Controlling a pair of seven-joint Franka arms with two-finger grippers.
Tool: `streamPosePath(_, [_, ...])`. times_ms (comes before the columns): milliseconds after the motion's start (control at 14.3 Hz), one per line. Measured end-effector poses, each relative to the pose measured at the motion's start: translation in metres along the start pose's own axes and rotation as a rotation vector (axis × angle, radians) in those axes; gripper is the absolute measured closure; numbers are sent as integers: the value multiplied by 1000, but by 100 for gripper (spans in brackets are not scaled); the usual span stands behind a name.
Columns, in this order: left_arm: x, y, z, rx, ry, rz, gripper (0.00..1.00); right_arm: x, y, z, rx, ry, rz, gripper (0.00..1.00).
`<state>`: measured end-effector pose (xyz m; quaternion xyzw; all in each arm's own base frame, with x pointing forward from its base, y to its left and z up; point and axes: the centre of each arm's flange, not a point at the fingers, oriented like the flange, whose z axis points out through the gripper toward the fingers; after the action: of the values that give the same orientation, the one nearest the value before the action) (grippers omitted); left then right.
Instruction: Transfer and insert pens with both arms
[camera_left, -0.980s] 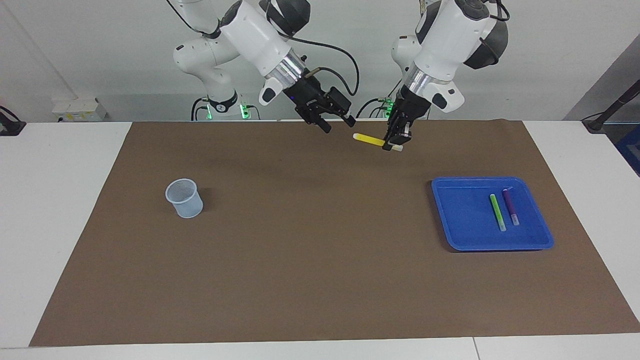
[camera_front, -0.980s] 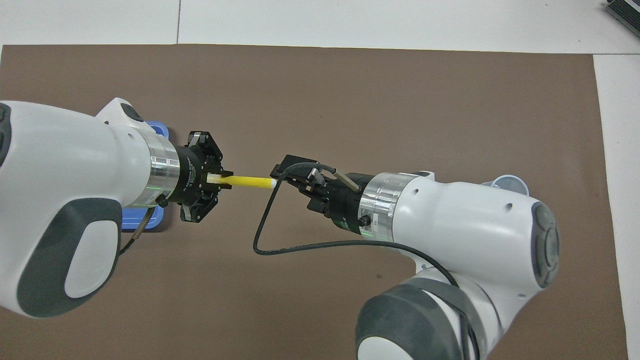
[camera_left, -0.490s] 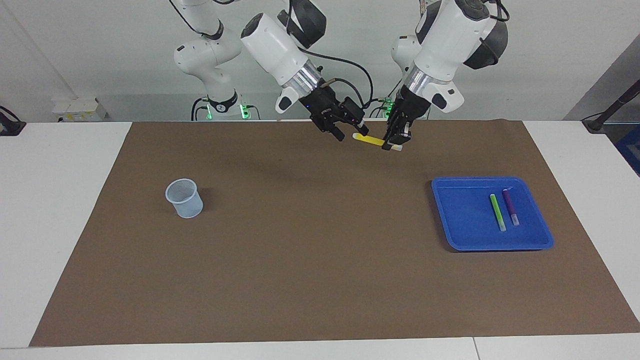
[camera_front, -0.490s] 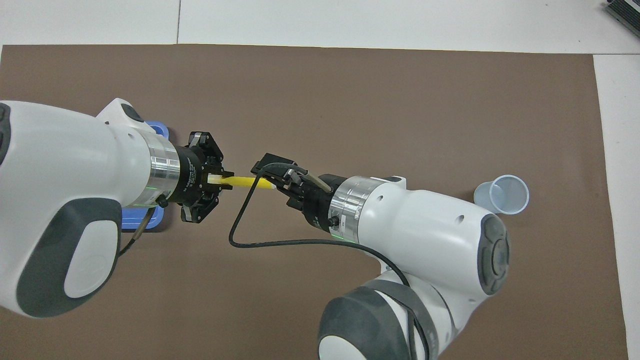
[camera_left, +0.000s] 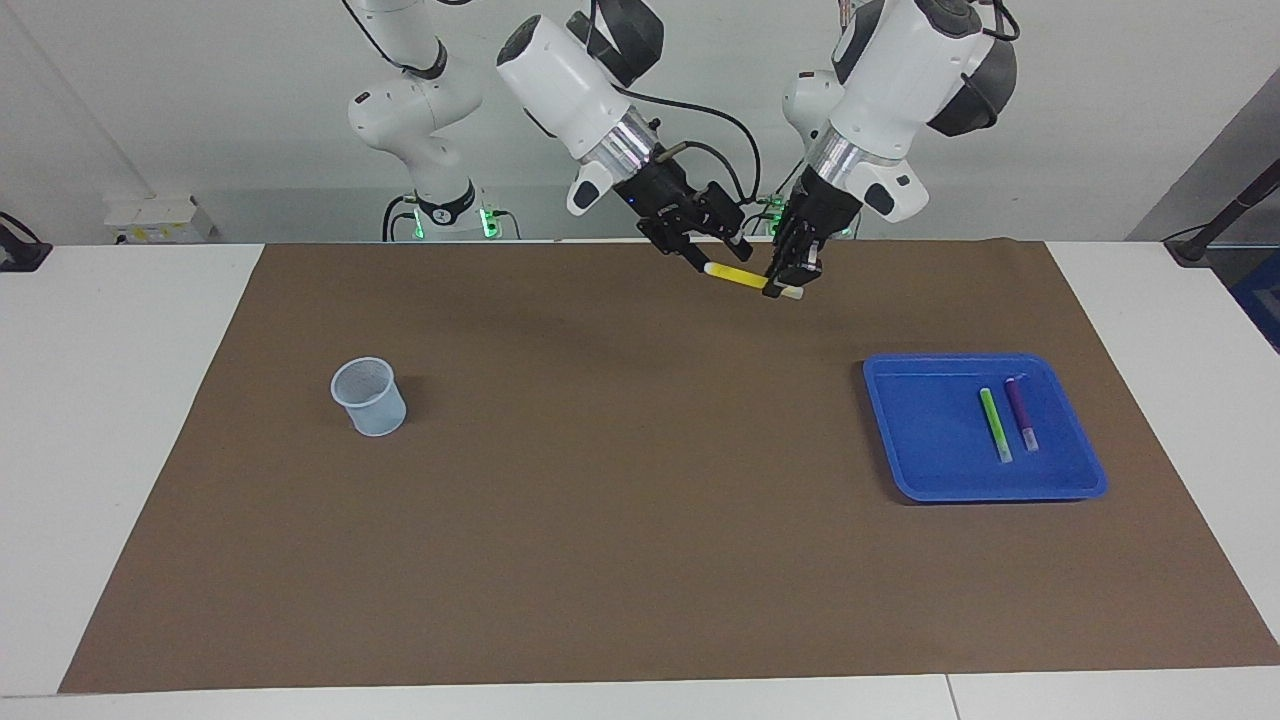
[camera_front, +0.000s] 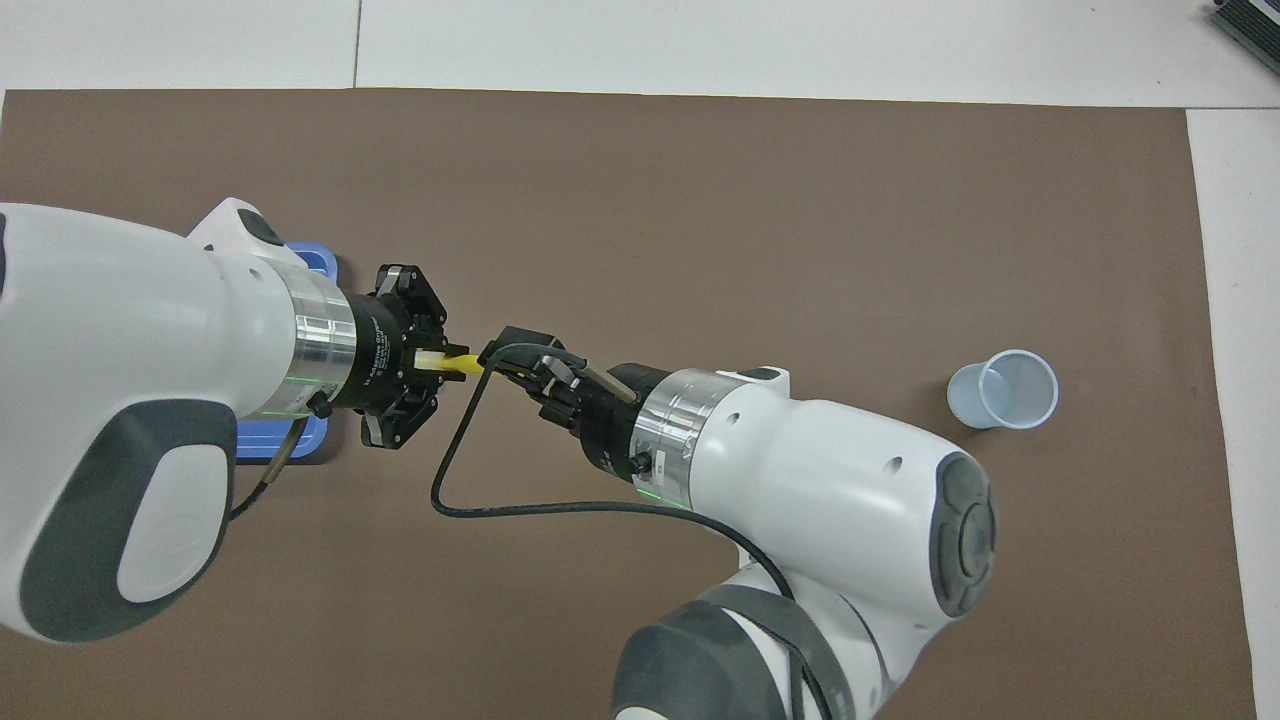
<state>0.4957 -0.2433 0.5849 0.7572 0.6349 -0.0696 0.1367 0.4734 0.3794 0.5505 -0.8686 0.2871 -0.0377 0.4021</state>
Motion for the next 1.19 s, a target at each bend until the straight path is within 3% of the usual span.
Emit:
streamPosePath(140, [0, 0, 0, 2, -1, 0, 82, 0, 0, 0, 0, 1, 1, 49])
streamPosePath(560, [0, -1, 0, 6, -1, -1, 82, 2, 0, 0, 0, 2, 1, 50])
streamPosePath(630, [0, -1, 0, 7, -1, -1, 82, 2, 1, 0, 0, 3, 0, 56])
streamPosePath(980, [0, -1, 0, 8, -1, -2, 82, 3, 1, 0, -1, 4, -1, 60])
streamPosePath(1050, [1, -1, 0, 8, -1, -2, 82, 4, 1, 0, -1, 4, -1, 69])
streamPosePath(1190, [1, -1, -1, 8, -1, -3, 82, 4, 1, 0, -2, 4, -1, 70])
